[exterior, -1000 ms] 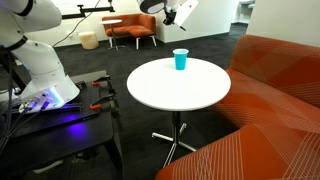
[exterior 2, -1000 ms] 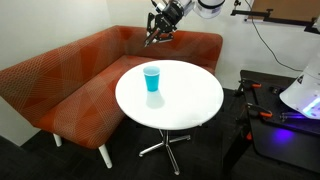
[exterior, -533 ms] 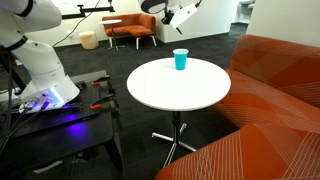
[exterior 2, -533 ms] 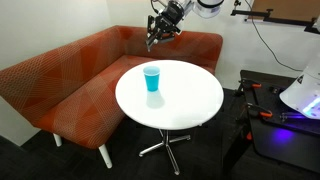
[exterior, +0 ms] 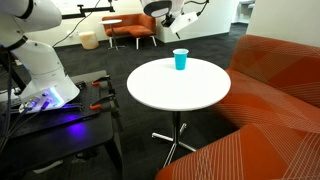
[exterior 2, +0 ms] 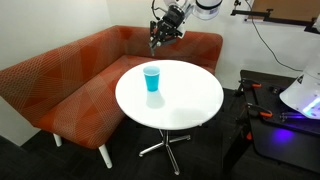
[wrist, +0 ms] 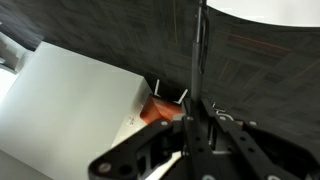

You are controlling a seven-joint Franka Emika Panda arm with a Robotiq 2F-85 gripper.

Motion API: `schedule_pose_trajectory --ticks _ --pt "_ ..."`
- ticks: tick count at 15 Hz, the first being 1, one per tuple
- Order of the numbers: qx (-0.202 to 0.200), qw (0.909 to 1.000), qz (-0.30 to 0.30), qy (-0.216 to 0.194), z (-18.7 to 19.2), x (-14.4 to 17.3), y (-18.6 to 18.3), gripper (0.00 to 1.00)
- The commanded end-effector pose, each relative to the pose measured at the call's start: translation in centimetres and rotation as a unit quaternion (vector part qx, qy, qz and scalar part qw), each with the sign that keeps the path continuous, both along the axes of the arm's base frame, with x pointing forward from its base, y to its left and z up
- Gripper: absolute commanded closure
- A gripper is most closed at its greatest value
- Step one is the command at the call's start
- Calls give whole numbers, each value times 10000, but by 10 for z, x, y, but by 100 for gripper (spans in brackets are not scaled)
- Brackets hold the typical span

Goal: Put the pen in the cup

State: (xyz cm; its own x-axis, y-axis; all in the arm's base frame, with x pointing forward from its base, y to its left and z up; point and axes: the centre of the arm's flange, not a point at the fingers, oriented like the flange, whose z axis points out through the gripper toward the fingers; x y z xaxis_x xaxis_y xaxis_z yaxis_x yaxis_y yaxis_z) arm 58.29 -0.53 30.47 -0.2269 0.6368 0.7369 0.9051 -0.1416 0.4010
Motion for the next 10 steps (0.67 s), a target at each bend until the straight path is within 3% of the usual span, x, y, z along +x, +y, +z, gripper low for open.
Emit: schedule_pose_trajectory --ticks 1,10 --pt "296 9994 110 153 -9 4 -13 97" --pt "705 9964 400 267 -46 16 -27 97"
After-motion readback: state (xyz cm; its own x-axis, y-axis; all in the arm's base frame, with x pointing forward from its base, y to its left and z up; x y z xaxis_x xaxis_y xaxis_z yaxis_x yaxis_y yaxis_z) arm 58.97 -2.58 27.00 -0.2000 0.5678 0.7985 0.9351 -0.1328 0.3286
